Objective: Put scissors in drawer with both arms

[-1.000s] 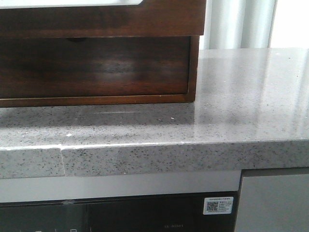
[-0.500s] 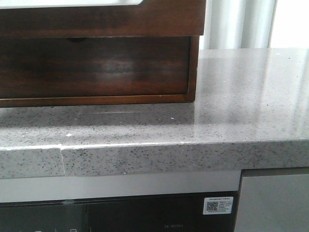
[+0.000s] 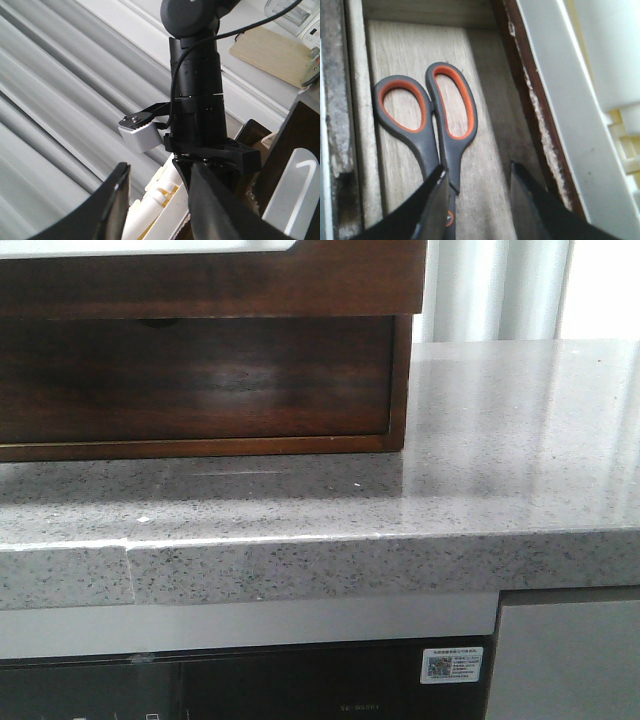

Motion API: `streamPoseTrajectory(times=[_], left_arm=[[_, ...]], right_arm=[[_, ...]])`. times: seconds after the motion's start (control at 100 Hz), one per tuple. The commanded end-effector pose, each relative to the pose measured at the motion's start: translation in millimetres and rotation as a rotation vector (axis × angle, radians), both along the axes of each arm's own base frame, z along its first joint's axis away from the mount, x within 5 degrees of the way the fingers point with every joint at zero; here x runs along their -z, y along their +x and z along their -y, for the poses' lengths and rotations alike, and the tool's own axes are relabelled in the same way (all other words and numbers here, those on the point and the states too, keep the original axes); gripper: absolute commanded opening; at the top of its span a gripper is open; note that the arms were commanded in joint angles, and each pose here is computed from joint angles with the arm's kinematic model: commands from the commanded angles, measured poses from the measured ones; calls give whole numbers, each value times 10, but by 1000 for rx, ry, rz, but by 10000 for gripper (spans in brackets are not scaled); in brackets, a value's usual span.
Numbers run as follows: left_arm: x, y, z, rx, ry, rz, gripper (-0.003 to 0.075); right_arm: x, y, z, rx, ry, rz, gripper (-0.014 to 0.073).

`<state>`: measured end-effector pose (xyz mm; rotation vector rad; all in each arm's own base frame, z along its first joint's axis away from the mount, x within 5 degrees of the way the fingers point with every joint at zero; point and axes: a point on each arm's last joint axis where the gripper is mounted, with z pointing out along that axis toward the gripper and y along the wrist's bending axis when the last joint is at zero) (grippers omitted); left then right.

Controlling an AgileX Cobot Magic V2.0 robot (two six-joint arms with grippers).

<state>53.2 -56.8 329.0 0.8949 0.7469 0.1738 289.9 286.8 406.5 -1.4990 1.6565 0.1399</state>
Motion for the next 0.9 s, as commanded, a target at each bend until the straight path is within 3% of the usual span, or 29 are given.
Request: streamPoseTrajectory(times=[0.0,0.1,0.17,0.34,0.46,0.7,0.89], left_arm=[[-122,-38,-8,36,-69,21,264],[-137,-90,-22,37,-75,45,264],[-149,-144,-41,36,-88,61,264],[-155,-281,-135,31,-200,8,261],[-141,-374,-212,-15,-239,4,235],[-99,-473,-346,-48,-398,-87,-20],[-67,-459,-413,-65,-510,-178,-19]], right_arm=[[-338,-93,104,3,84,101,258],[-377,-138,142,18,95,73,245],[-415,-183,182,23,96,58,187],[-560,-300,292,24,111,67,-74],[-658,-389,372,24,123,70,-64],[-931,-622,545,20,228,74,-64],[-1134,-821,698,3,296,95,-64]])
